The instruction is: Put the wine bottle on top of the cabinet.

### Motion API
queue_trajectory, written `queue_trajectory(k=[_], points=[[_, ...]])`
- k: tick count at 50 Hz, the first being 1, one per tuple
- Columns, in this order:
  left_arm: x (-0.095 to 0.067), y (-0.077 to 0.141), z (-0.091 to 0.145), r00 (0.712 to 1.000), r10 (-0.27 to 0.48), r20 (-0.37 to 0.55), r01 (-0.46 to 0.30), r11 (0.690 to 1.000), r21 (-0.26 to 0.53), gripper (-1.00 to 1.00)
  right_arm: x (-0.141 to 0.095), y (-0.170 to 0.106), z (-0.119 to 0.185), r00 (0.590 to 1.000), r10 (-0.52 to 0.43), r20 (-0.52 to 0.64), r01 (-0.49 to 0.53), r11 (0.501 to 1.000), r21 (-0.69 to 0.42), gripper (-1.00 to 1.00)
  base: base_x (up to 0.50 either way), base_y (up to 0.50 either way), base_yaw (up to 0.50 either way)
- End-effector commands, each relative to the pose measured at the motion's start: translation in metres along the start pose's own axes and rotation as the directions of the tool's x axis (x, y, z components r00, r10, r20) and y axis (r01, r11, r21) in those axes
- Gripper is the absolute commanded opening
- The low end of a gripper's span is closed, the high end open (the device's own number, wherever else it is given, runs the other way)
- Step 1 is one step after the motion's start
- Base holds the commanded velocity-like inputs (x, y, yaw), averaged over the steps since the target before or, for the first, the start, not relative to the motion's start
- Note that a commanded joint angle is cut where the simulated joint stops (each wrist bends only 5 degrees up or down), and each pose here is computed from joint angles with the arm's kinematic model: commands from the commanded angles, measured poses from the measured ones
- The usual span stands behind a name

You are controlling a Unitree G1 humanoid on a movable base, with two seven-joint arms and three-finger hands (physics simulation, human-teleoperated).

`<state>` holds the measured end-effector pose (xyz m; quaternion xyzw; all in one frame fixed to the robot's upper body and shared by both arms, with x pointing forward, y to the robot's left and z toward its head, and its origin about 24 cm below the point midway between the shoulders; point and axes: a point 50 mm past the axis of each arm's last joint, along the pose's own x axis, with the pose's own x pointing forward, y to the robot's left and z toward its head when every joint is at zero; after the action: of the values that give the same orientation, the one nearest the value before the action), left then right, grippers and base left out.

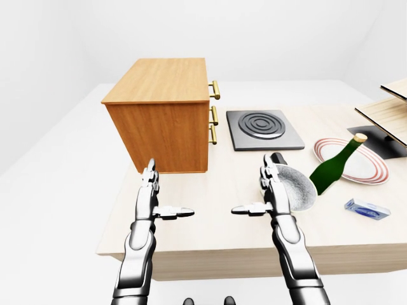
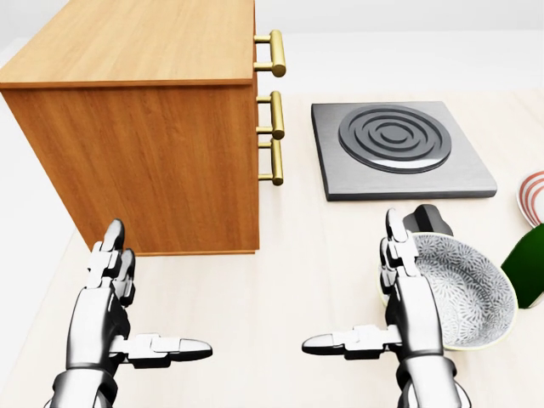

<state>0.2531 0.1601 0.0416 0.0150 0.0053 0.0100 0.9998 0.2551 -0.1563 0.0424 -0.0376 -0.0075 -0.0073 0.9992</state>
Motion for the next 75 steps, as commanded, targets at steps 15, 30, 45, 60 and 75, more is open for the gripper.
queue_trajectory(k=[15,30,45,60,75], points=[[-0.001,-0.001,0.000,1.000,-0.005,0.003,0.005,1.000,0.008,1.00,-0.002,-0.003,0.003,1.000,-0.005,0.018,0.004,0.999,0.041,1.00,0.47,0.00,0.00],[0.000,0.001,0.000,1.000,0.002,-0.001,-0.002,1.000,-0.008,1.00,-0.002,-0.006,0.004,0.999,-0.036,0.012,0.036,0.998,0.049,1.00,0.03,0.00,0.00],[-0.003,0.002,0.003,1.000,0.010,0.012,-0.010,1.000,-0.018,1.00,-0.019,-0.037,0.075,0.950,-0.181,0.255,0.169,0.983,0.070,1.00,0.00,0.00,0.00],[-0.096,0.057,0.204,0.556,0.149,0.817,-0.172,0.983,-0.062,1.00,-0.021,-0.056,0.091,0.910,-0.262,0.321,0.248,0.965,0.084,1.00,0.00,0.00,0.00],[-0.113,0.074,0.217,0.474,0.177,0.862,-0.242,0.968,-0.065,1.00,-0.037,-0.076,0.119,0.810,-0.397,0.431,0.377,0.916,0.134,1.00,0.00,0.00,0.00]])
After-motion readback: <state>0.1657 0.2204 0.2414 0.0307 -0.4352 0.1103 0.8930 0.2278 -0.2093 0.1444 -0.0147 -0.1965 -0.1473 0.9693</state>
